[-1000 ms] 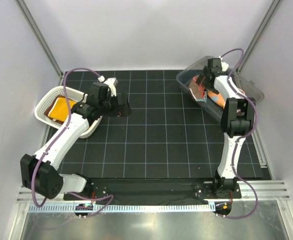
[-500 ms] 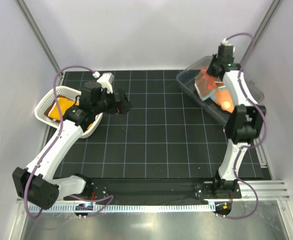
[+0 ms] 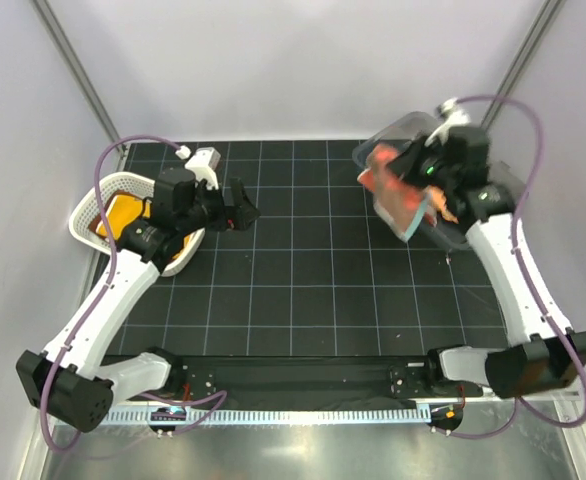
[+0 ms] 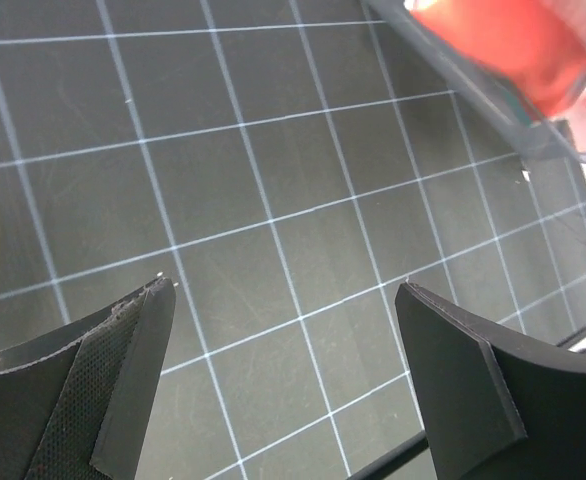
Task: Fold and stack the towels
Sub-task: Move the towel to the center of the board
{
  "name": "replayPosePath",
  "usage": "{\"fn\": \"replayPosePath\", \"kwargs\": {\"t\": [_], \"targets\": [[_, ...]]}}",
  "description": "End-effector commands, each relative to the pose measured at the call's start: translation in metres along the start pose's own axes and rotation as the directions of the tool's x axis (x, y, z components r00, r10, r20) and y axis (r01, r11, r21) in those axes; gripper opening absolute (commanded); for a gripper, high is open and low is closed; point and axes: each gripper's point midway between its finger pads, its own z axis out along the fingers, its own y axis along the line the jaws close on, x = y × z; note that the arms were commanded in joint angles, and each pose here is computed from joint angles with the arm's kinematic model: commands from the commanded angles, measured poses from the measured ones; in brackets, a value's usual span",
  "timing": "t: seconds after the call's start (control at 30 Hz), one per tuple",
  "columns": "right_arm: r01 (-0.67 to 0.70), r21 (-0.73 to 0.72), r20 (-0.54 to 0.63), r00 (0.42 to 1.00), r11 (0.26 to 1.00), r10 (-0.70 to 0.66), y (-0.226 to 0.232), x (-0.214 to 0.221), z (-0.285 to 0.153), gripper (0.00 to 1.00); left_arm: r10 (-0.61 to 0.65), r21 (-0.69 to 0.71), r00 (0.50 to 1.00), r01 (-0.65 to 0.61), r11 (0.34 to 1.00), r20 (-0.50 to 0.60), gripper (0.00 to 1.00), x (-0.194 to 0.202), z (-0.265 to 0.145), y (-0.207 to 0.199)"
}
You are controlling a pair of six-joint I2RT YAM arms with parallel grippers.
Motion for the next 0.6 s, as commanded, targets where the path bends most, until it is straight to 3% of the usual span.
{"fn": "replayPosePath", "kwargs": {"t": [0.0, 0.07, 0.1, 0.17, 0.2, 0.27, 0.37, 0.5, 0.53, 0.57], "targets": [[-0.089, -0.281, -0.246, 0.969, 0.955, 0.018, 0.081, 0.108, -0.021, 0.01, -0.016, -0.074, 0.999, 0.019, 0.997, 0.036, 0.95, 0.000, -0.016, 0.012], [-0.134, -0.261, -0.375, 0.927, 0.956, 0.027, 0.084, 0.181, -0.035, 0.02, -0.067, -0.161, 0.997, 0.072, 0.984, 0.041, 0.94, 0.008, -0.020, 0.030], [-0.135, -0.325, -0.421, 0.907, 0.936, -0.016, 0.105, 0.214, -0.049, 0.03, -0.085, -0.173, 0.996, 0.089, 0.981, 0.033, 0.95, 0.013, -0.021, 0.034], [-0.143, -0.272, -0.512, 0.859, 0.952, -0.017, 0.088, 0.283, -0.060, 0.05, -0.107, -0.184, 0.994, 0.104, 0.978, -0.009, 0.96, 0.025, -0.020, 0.039], [-0.156, -0.325, -0.529, 0.848, 0.933, -0.042, 0.104, 0.304, -0.076, 0.05, -0.107, -0.160, 0.993, 0.097, 0.982, -0.051, 0.96, 0.032, -0.020, 0.036], [-0.130, -0.302, -0.583, 0.809, 0.944, -0.075, 0.089, 0.346, -0.088, 0.07, -0.092, -0.153, 0.992, 0.078, 0.985, -0.089, 0.97, 0.040, -0.020, 0.036], [-0.081, -0.265, -0.621, 0.776, 0.961, -0.106, 0.073, 0.376, -0.104, 0.14, -0.092, -0.155, 0.989, 0.074, 0.985, -0.114, 1.00, 0.046, -0.018, 0.038], [-0.059, -0.174, -0.628, 0.776, 0.983, -0.064, 0.053, 0.373, -0.117, 0.58, -0.096, -0.098, 0.984, 0.082, 0.992, -0.149, 1.00, 0.050, -0.007, 0.029], [-0.038, -0.140, -0.593, 0.804, 0.989, -0.053, 0.047, 0.363, -0.114, 0.69, -0.113, -0.090, 0.977, 0.098, 0.991, -0.181, 1.00, 0.056, 0.002, 0.028], [-0.046, -0.149, -0.549, 0.835, 0.988, -0.043, 0.056, 0.342, -0.114, 0.70, -0.130, -0.092, 0.972, 0.114, 0.989, -0.198, 0.97, 0.059, 0.006, 0.028]]}}
